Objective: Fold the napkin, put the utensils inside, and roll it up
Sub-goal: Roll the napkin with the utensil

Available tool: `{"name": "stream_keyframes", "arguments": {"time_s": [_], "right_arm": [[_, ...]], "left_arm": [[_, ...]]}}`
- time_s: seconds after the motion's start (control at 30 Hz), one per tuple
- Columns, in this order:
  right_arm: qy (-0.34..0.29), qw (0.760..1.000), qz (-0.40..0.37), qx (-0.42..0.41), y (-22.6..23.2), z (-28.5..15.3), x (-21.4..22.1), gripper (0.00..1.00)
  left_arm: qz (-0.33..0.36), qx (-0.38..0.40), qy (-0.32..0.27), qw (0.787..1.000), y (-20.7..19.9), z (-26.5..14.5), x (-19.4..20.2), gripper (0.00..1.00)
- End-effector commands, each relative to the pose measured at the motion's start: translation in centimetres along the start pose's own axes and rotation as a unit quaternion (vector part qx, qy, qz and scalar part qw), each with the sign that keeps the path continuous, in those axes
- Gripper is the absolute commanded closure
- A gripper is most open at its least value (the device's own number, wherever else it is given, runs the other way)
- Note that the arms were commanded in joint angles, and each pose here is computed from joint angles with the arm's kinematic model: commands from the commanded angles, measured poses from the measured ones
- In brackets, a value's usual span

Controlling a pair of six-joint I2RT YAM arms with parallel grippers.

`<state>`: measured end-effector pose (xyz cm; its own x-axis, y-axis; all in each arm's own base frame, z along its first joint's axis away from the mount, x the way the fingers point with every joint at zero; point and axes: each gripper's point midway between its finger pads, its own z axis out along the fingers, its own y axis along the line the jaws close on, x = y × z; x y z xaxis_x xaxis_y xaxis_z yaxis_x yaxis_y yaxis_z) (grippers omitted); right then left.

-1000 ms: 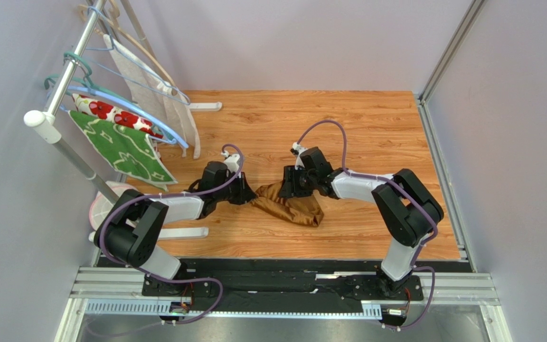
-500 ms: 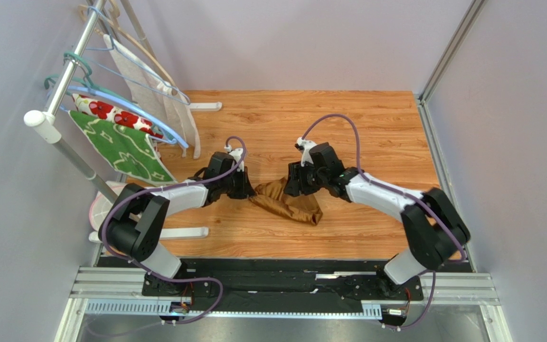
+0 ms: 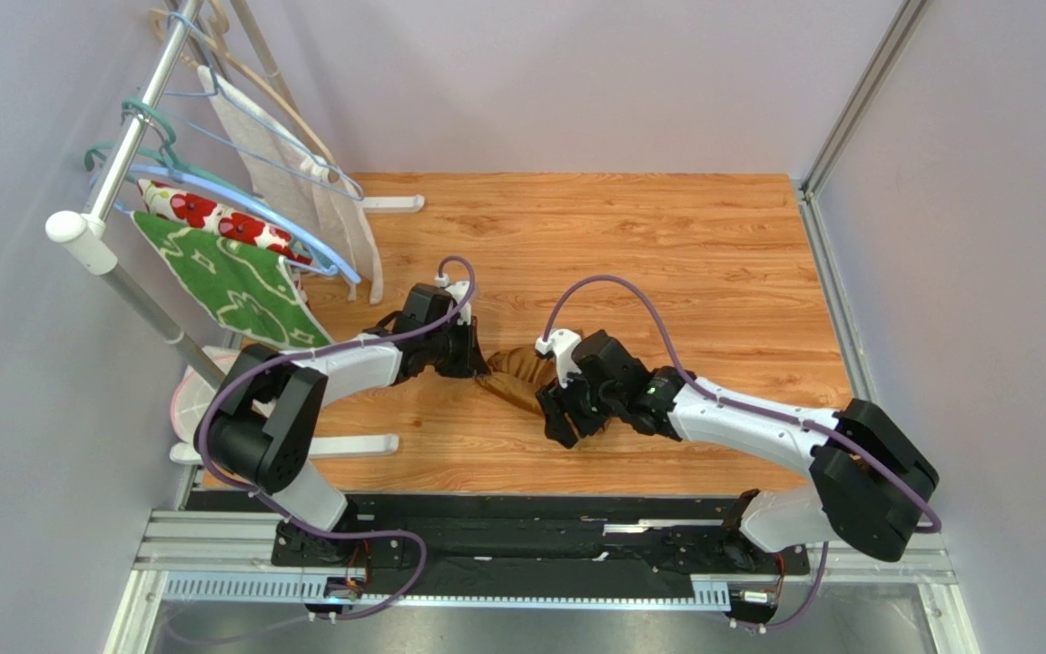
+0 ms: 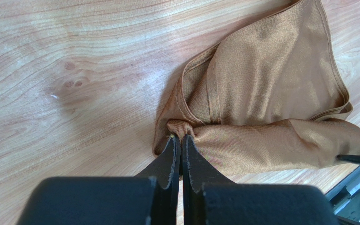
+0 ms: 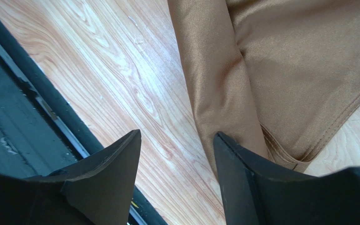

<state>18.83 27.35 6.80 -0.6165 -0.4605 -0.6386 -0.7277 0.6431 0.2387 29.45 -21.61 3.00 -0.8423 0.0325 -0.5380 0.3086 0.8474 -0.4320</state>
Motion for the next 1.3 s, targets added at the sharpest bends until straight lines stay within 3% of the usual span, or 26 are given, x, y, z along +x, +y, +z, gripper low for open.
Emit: {"name": "stream_keyframes", "arguments": {"time_s": [0.0, 0.13, 0.5, 0.77, 0.87, 0.97, 1.03, 1.07, 1.13, 1.17, 1.27], "right_arm": [[0.004, 0.998, -0.035, 0.048, -1.1, 0.7, 0.1, 0.37], [0.028, 0.996, -0.047, 0.069, -1.5, 1.4, 1.5, 0.38], [0.016, 0.990, -0.038, 0.135, -3.5, 1.4, 1.1, 0.38], [0.071, 0.987, -0.020, 0.144, -3.8, 2.9, 3.2, 0.39], [0.086, 0.986, -0.010, 0.140, -3.7, 3.1, 3.8, 0.41], [0.109, 0.985, 0.004, 0.131, -3.3, 3.4, 4.8, 0.58], [0.124, 0.985, 0.014, 0.122, -3.1, 3.6, 5.7, 0.68], [0.127, 0.985, 0.015, 0.116, -2.8, 3.7, 5.9, 0.73], [0.135, 0.985, 0.021, 0.103, -2.5, 3.8, 6.4, 0.76], [0.142, 0.986, 0.026, 0.088, -2.0, 3.8, 6.7, 0.77], [0.158, 0.985, 0.047, 0.056, -1.5, 4.0, 7.6, 0.81]], "left_arm": [[0.008, -0.014, 0.032, 0.999, 0.6, 0.1, 1.3, 1.00], [0.009, -0.014, 0.033, 0.999, 0.5, 0.1, 1.2, 1.00], [0.023, -0.015, 0.043, 0.999, 0.6, 0.3, 1.1, 1.00], [0.026, -0.015, 0.046, 0.999, 0.5, 0.3, 0.5, 1.00], [0.023, -0.010, 0.050, 0.998, 0.2, 0.4, 0.5, 1.00], [0.017, -0.007, 0.041, 0.999, -0.1, 0.1, 0.0, 1.00], [0.012, -0.016, 0.032, 0.999, 0.2, -0.2, -0.6, 0.92], [0.009, -0.015, 0.021, 1.000, 0.0, -0.6, -1.2, 0.79], [0.002, -0.016, 0.006, 1.000, 0.0, -1.2, -2.0, 0.63], [-0.003, -0.017, -0.007, 1.000, 0.1, -1.9, -2.7, 0.47], [-0.005, -0.028, -0.036, 0.999, 0.3, -3.0, -4.1, 0.31]]}}
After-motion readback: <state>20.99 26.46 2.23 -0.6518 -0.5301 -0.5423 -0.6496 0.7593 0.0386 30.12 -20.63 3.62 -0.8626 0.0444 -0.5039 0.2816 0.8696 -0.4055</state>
